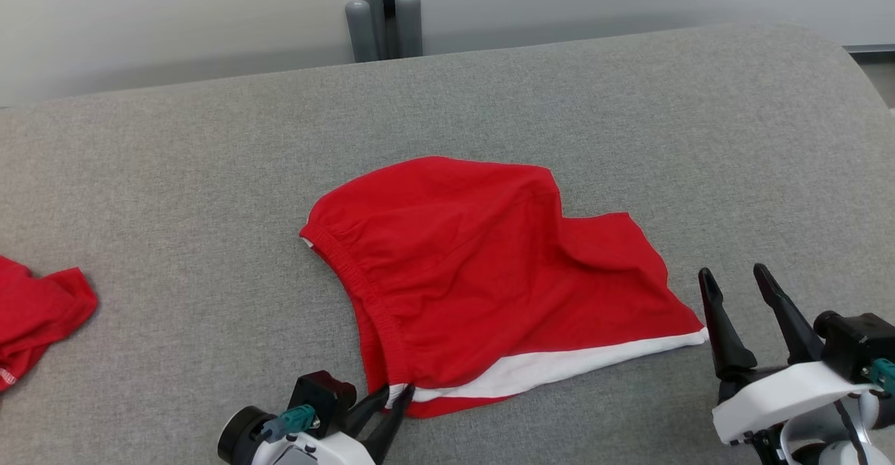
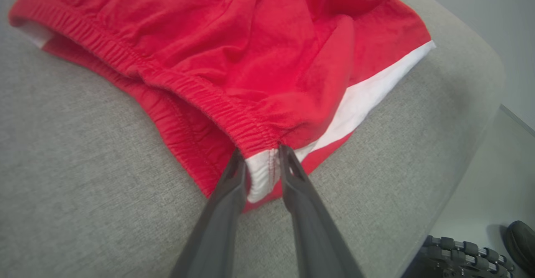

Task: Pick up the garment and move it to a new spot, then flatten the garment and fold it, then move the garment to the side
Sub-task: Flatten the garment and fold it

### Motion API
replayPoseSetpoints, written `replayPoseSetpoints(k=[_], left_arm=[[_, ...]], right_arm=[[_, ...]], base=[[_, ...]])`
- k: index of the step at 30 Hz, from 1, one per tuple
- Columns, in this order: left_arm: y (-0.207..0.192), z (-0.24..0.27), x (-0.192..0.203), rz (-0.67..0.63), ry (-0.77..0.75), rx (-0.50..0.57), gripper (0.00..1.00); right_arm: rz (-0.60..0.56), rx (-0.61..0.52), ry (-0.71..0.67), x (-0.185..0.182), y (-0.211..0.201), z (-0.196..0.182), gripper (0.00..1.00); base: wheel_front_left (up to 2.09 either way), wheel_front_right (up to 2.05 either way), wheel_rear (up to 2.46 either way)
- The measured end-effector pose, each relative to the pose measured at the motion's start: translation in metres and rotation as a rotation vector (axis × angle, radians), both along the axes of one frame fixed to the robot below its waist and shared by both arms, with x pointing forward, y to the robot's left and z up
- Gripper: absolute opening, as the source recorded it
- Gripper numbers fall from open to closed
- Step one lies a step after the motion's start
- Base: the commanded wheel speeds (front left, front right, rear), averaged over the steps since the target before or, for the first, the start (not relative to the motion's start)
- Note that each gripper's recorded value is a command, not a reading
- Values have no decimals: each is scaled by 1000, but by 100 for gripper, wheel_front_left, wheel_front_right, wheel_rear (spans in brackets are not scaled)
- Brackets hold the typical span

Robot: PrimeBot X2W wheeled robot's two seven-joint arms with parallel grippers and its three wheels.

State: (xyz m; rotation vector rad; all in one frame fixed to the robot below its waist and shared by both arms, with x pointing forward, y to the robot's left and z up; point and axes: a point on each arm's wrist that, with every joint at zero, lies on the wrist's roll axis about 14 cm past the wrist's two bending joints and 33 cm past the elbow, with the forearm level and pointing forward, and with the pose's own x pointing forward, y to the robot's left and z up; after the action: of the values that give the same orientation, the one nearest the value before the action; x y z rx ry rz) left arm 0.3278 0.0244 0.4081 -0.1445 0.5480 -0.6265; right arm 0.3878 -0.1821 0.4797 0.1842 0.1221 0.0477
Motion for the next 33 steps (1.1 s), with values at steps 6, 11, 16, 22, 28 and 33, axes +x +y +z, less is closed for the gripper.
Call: replayPoseSetpoints(k=[6, 11, 16, 22, 28, 33], left_arm=[[4, -3, 6, 6, -3, 6, 0], [8, -5, 15, 14, -16, 17, 0], [10, -5, 26, 22, -29, 19, 0], [14, -4, 32, 39, -45, 19, 0], [19, 20, 51, 90, -158, -13, 0], [26, 66, 77, 165, -329, -71, 0]], right_arm=[[-27, -18, 167, -16, -14, -43, 100], [-10, 6, 292, -27, -8, -79, 100], [15, 14, 354, -18, -2, -103, 100], [20, 4, 365, -9, -2, -112, 0], [-37, 46, 200, 12, -12, -82, 0], [-32, 121, -6, 36, -4, -25, 0]], base=[[0, 0, 0], [0, 0, 0], [0, 0, 0], [0, 0, 0], [0, 0, 0], [0, 0, 0]])
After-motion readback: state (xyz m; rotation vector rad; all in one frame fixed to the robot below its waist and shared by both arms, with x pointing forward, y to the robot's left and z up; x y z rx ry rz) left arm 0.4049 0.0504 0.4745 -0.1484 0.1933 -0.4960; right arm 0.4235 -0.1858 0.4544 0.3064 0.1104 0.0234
